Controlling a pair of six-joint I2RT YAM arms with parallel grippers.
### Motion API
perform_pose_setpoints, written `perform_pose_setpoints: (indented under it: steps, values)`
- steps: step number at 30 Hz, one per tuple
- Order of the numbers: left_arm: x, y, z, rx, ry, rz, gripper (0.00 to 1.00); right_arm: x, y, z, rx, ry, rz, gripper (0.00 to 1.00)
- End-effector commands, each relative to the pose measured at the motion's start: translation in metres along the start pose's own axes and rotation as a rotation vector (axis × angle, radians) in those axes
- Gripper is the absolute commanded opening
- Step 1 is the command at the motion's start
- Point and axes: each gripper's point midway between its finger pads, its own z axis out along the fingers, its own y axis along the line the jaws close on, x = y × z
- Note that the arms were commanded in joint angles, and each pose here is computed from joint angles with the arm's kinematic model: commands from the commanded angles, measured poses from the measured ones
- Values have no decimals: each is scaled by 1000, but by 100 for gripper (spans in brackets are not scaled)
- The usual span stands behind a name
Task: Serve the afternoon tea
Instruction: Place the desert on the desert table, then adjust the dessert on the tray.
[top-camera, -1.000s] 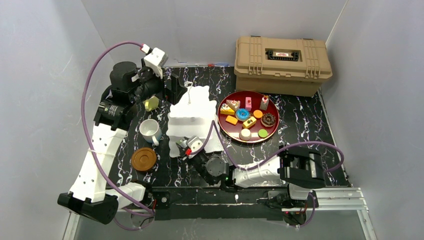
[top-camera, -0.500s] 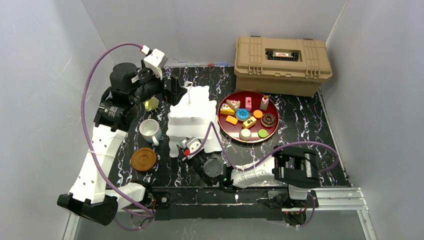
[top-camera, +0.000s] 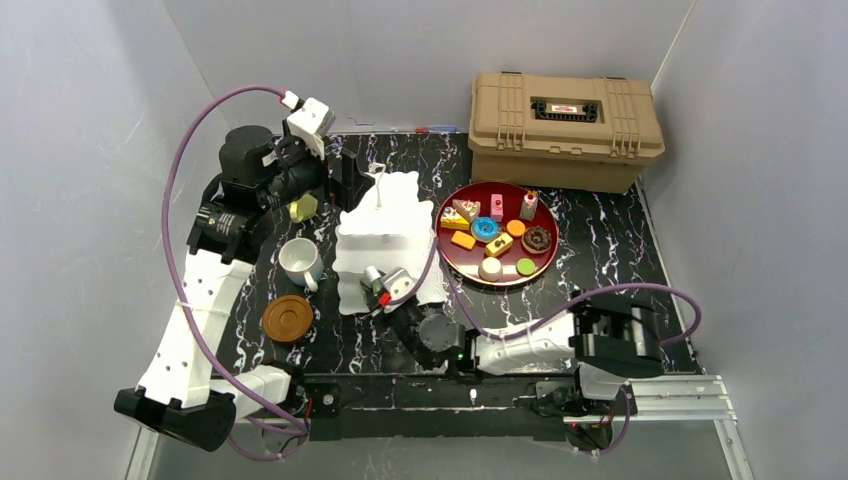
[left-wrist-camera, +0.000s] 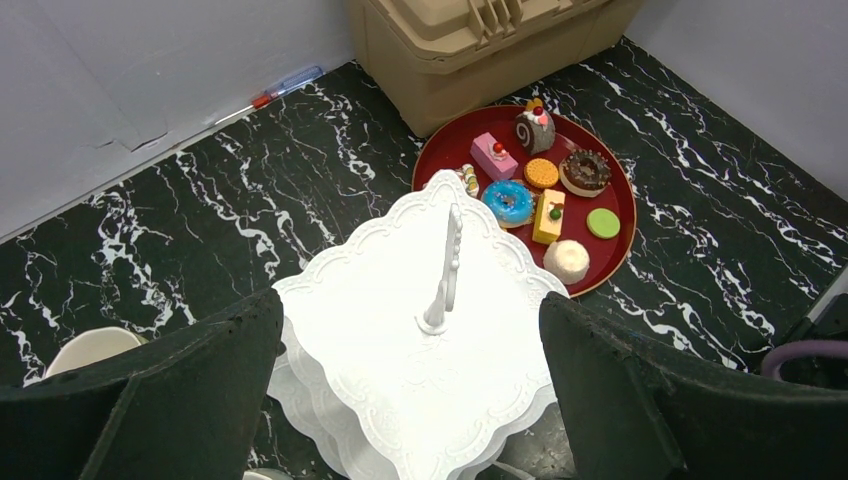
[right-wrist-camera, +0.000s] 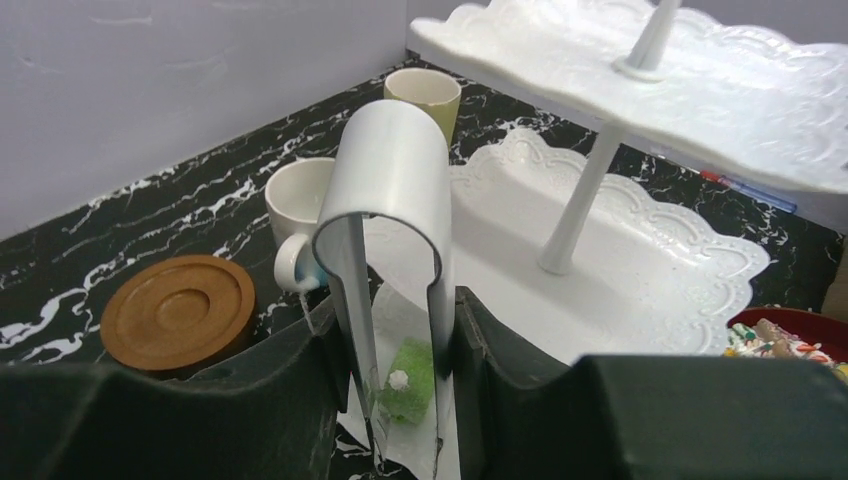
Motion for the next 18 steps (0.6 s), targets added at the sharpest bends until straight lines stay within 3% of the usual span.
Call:
perform_pose_setpoints:
  steps: [1, 9, 18]
  values:
    - [-10, -4, -8, 9, -36, 9, 98, -48, -23, -11, 48, -73, 96, 40]
    - [-16, -6, -12, 13, -48, 11, 98, -48, -83, -47, 171, 3, 63, 24]
    - [-19, -8, -17, 12, -52, 18, 99, -57, -189, -68, 371, 38, 65, 18]
